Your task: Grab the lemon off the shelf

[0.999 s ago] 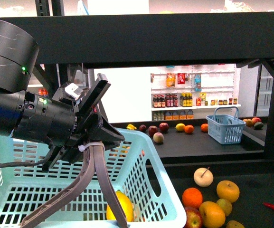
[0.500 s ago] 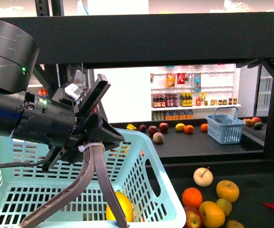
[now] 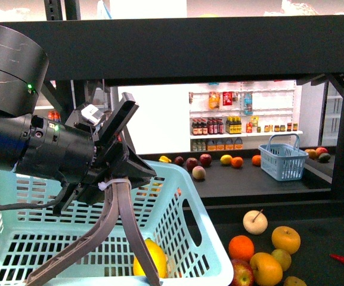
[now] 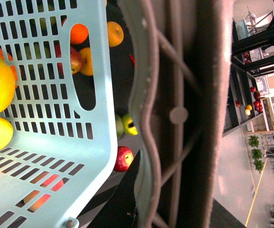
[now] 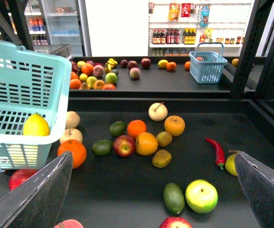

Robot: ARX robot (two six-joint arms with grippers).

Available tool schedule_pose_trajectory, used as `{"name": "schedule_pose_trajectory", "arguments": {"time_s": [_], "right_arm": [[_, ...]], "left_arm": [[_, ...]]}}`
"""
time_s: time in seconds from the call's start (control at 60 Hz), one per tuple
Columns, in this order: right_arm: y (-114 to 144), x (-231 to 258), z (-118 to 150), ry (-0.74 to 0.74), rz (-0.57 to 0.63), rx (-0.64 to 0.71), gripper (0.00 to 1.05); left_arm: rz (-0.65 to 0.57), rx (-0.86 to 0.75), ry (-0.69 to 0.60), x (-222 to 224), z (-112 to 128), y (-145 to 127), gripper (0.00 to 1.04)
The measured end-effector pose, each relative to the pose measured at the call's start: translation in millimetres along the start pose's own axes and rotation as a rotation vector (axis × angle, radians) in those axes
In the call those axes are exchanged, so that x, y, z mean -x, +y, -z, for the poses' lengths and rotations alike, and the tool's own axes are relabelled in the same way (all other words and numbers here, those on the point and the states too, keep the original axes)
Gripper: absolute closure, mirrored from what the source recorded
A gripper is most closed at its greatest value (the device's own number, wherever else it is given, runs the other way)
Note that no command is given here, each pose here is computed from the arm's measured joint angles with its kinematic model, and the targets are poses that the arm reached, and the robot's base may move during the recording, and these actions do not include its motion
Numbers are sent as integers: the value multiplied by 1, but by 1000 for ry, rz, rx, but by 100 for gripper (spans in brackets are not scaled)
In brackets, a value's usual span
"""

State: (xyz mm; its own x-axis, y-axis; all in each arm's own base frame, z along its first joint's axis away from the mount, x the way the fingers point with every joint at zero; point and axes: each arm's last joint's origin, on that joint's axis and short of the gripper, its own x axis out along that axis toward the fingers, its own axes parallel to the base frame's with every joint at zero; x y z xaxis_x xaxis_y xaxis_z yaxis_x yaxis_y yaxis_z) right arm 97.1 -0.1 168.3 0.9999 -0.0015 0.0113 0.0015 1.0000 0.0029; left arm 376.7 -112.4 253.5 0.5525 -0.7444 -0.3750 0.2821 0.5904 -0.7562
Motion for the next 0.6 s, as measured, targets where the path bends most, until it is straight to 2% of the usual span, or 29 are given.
{"name": "schedule_pose_trajectory", "arguments": {"time_s": [0.333, 0.5, 0.6], "right_arm": [[0, 0, 0, 0, 0, 0, 2], [0, 0, 0, 0, 0, 0, 2], [0, 0, 0, 0, 0, 0, 2]], "left_arm": [[-13, 33, -28, 1, -2, 0, 92], [-64, 123, -162, 10, -20, 2, 92], [-106, 184, -304, 23, -40, 7, 92]]}}
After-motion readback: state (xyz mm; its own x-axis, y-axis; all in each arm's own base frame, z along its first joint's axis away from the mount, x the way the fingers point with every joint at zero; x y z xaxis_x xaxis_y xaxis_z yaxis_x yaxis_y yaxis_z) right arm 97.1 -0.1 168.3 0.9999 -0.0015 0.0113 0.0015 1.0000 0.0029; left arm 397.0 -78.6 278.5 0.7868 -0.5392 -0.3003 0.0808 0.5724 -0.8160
